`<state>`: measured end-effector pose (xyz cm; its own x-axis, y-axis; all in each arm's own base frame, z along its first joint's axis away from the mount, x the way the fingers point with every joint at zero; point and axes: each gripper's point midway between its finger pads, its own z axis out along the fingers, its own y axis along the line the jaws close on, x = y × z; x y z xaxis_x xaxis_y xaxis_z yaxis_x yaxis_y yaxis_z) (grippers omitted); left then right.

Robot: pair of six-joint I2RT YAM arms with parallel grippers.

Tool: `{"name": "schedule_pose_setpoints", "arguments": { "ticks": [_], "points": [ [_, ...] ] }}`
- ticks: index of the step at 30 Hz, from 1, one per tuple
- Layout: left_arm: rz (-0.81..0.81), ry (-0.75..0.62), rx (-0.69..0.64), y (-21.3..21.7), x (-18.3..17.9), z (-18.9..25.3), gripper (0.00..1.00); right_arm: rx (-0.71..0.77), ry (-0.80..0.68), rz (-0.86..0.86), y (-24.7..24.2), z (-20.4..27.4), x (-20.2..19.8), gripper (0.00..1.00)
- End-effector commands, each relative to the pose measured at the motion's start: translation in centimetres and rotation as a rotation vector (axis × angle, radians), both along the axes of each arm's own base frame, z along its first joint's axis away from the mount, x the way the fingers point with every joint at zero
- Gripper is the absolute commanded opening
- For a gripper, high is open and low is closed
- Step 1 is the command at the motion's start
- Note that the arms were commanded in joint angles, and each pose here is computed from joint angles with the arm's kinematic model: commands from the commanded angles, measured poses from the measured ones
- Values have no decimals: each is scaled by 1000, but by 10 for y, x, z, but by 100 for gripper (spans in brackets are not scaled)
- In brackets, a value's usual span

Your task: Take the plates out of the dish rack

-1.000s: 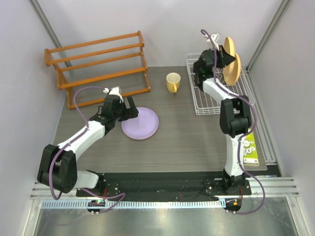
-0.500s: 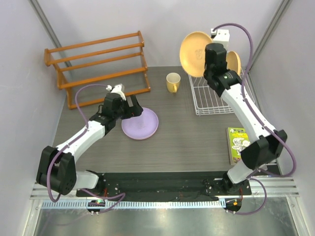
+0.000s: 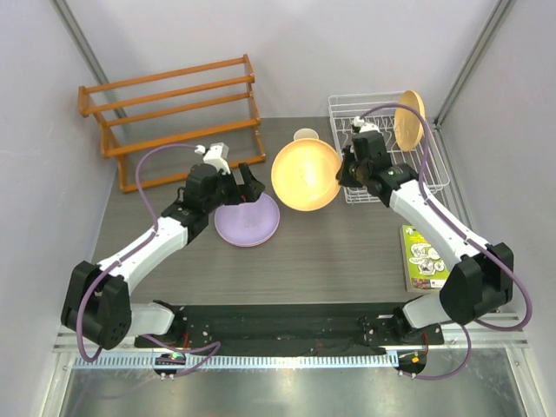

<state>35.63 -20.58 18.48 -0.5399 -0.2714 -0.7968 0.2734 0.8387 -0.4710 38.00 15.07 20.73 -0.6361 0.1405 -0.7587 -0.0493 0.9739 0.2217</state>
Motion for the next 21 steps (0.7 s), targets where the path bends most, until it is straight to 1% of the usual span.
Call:
{"name": "schedule_pose_setpoints", "arguments": {
  "ticks": [1, 4, 6, 8, 10, 13, 14, 15, 16, 17, 18, 20, 21],
  "points": [
    [-51, -102, -60, -18, -2, 23, 100, 193, -90, 52, 29, 35, -11, 1],
    [-70, -98, -61, -27, -6, 17, 99, 229, -73, 54, 36, 29, -15, 1],
    [-79, -95, -62, -32, -8, 14, 99, 264, -59, 90, 46, 27, -20, 1],
    [-84, -104, -65, -36, -10, 14, 98, 285, -48, 103, 52, 24, -23, 1],
    [-82, -106, -64, -38, -10, 13, 88, 295, -43, 112, 56, 22, -24, 1],
    [-78, -104, -59, -39, -9, 12, 65, 312, -41, 126, 60, 25, -26, 1],
    [-80, -104, -56, -40, -8, 13, 47, 314, -45, 125, 60, 26, -26, 1],
    [-70, -94, -45, -38, -7, 10, 37, 312, -45, 120, 59, 25, -26, 1],
    [-68, -78, -31, -37, -8, 6, 17, 310, -52, 119, 58, 27, -26, 1],
    [-62, -79, -25, -37, -7, 7, 10, 303, -58, 109, 56, 28, -25, 1],
    [-46, -75, -14, -34, -6, 4, 0, 302, -66, 106, 55, 30, -25, 1],
    [-38, -71, 6, -30, -8, 3, 0, 291, -70, 96, 52, 29, -24, 3],
    [-32, -67, 12, -28, -8, 2, 0, 289, -68, 94, 52, 29, -24, 8]
  ]
}}
